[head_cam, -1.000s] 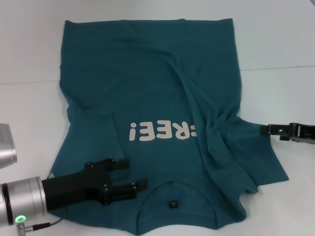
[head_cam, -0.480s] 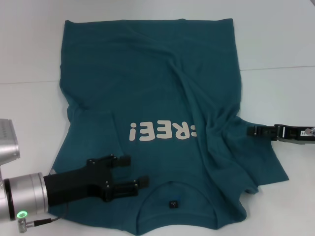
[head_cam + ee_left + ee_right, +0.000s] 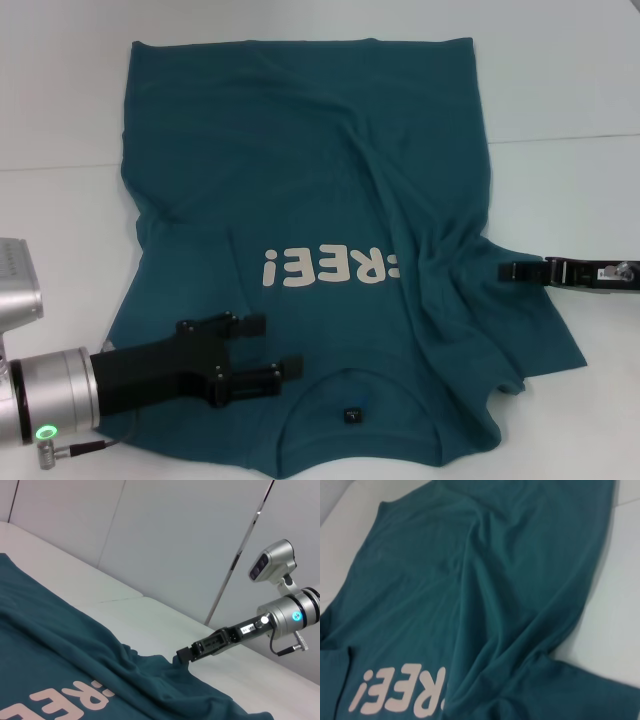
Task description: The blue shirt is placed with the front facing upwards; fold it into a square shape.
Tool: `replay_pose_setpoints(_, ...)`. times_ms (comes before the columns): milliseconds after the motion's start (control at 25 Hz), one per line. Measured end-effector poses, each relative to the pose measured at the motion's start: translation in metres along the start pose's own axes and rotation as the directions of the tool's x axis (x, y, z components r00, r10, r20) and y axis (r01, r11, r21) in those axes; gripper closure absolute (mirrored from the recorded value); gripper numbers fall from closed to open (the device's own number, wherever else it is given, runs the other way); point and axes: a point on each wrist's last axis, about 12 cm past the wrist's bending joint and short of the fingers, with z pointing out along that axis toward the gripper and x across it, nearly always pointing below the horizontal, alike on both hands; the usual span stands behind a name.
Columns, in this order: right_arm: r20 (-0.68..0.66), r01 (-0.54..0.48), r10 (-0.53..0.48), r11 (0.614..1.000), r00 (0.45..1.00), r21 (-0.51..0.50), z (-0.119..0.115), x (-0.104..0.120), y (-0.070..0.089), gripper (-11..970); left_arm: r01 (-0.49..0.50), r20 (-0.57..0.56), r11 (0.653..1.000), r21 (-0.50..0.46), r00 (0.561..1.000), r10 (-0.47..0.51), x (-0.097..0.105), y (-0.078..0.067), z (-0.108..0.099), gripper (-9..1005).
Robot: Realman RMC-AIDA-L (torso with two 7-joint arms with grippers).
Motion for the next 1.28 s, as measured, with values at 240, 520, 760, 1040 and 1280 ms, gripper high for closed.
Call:
replay_pose_setpoints(240,-0.014,0.008,-0.008,1.0,1.0,0.002,0.002,0.002,0.001,330,0.002,-0.001,1.0,-0.006,1.0,-0.002,0.0,0.001,0.0,109)
replay_pose_setpoints(520,-0.006,0.008,-0.008,1.0,1.0,0.009,0.0,0.001,-0.001,661,0.012,-0.001,1.0,-0.009,1.0,-0.012,0.002,0.001,-0.001,109)
replay_pose_setpoints(760,0.01,-0.002,0.002,1.0,1.0,0.017,-0.003,0.001,-0.004,895,0.017,-0.001,1.0,-0.008,1.0,-0.017,0.003,0.0,0.0,109)
replay_pose_setpoints(1040,0.048,-0.011,0.01,1.0,0.999,0.017,-0.009,0.001,-0.01,945,0.026,0.002,1.0,-0.01,1.0,-0.026,0.005,-0.001,-0.001,109)
replay_pose_setpoints(1280,0.112,-0.039,0.035,0.999,0.993,0.033,-0.025,0.002,-0.026,952,0.04,0.008,0.999,-0.013,0.999,-0.04,0.006,-0.001,-0.001,109)
